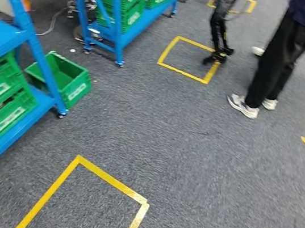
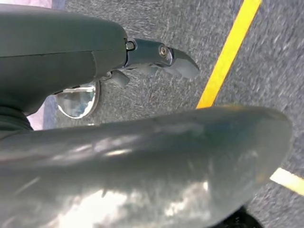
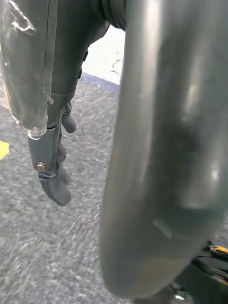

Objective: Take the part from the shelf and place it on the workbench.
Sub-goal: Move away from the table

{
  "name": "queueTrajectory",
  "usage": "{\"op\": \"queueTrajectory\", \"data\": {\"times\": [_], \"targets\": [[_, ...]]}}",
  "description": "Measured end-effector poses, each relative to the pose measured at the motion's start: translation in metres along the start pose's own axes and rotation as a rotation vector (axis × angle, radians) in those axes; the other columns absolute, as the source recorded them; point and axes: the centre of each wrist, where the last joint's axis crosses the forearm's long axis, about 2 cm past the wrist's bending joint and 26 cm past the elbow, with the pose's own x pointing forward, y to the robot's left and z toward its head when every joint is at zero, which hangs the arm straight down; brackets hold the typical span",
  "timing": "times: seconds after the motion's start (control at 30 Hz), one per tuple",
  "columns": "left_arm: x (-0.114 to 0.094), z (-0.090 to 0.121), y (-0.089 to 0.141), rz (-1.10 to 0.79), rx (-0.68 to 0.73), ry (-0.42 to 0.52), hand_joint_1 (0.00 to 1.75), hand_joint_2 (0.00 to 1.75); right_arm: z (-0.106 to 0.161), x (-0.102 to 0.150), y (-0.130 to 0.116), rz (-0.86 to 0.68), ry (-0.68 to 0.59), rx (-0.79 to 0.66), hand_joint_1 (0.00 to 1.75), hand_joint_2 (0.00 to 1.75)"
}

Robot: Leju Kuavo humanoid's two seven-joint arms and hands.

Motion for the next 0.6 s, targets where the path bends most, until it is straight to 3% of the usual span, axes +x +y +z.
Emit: {"op": "queueTrajectory", "data": {"times": [0.37, 0.43, 0.6], "targets": [[0.006, -0.001, 0.010, 0.014, 0.013, -0.072, 0.00, 0.00, 0.000, 0.004, 0.003, 0.025, -0.041, 0.008, 0.00, 0.00], [0.004, -0.001, 0.008, 0.038, 0.025, -0.069, 0.00, 0.00, 0.000, 0.005, 0.016, 0.054, -0.047, 0.010, 0.00, 0.00], [0.002, 0.000, -0.008, 0.108, 0.041, -0.065, 0.00, 0.00, 0.003, 0.004, 0.076, 0.133, -0.046, 0.018, 0.00, 0.00]]}}
